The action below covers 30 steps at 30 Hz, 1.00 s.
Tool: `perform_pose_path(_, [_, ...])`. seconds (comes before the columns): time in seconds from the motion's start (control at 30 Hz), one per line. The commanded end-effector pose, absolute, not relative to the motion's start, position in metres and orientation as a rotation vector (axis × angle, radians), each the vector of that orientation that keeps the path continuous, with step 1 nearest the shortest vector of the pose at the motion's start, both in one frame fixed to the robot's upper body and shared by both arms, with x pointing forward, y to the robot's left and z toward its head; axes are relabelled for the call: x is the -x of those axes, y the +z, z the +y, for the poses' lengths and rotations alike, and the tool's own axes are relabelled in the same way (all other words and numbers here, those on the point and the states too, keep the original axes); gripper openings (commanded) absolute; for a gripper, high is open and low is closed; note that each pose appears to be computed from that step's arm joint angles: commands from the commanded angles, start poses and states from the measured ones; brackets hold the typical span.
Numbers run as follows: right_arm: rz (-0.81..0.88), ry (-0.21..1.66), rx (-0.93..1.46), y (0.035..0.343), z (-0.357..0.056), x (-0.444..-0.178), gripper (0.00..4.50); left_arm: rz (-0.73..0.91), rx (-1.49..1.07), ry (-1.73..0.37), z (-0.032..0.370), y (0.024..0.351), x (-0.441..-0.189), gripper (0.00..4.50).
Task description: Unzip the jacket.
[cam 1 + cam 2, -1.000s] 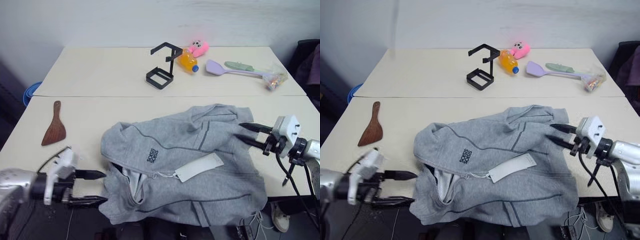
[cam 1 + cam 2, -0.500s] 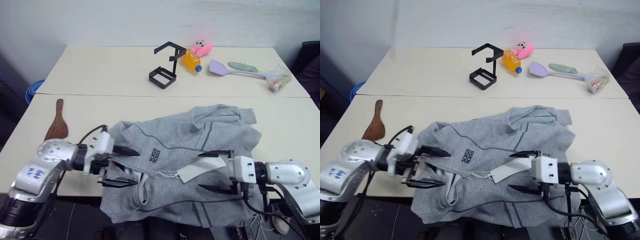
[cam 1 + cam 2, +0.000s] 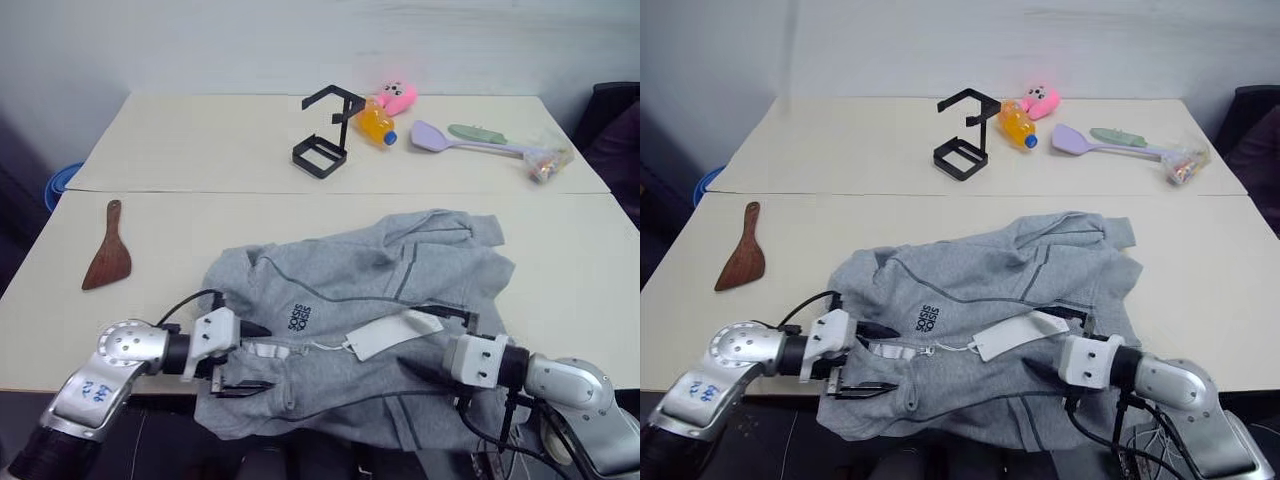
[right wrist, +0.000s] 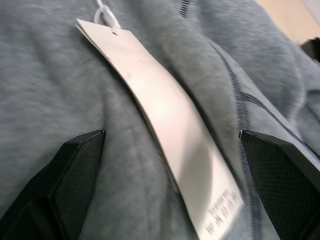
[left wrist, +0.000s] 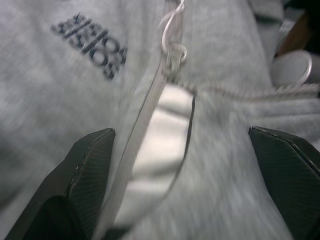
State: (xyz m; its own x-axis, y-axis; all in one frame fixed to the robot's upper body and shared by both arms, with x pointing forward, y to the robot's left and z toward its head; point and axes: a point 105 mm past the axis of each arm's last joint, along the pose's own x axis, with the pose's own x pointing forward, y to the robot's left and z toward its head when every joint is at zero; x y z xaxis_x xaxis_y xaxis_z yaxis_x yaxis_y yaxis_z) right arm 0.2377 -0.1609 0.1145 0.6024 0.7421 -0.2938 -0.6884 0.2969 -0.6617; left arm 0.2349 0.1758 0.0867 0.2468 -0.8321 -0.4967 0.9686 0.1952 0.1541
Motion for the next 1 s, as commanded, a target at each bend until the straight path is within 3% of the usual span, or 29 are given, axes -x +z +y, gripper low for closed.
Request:
perform_pose_path(0.03, [-0.153, 0.93, 0.825, 0.131, -0.155, -0.237, 4.48, 0.454, -0.499, -1.14, 0.217, 0.069, -0.242, 4.5])
perform_pose_path(0.3, [-0.175, 0.994, 0.848, 0.122, -0.136, -0.24, 4.48, 0.331, -0.374, -1.249, 0.216, 0.099, -0.247, 4.5])
perform_pose_path(0.57, [-0.233, 1.008, 0.897, 0.124, -0.12, -0.253, 4.48, 0.258, -0.282, -1.491, 0.171, 0.159, -0.23, 4.5])
perform_pose_path(0.8, [-0.313, 1.014, 0.949, 0.123, -0.101, -0.258, 4.48, 0.168, -0.368, -1.448, 0.148, 0.15, -0.243, 4.5])
perform_pose_path(0.9, [-0.376, 0.987, 0.98, 0.131, -0.1, -0.257, 3.9, 0.196, -0.391, -1.443, 0.143, 0.13, -0.243, 4.5])
perform_pose_path(1.0, [-0.438, 0.939, 1.019, 0.138, -0.104, -0.256, 2.91, 0.208, -0.411, -1.42, 0.143, 0.115, -0.245, 4.5])
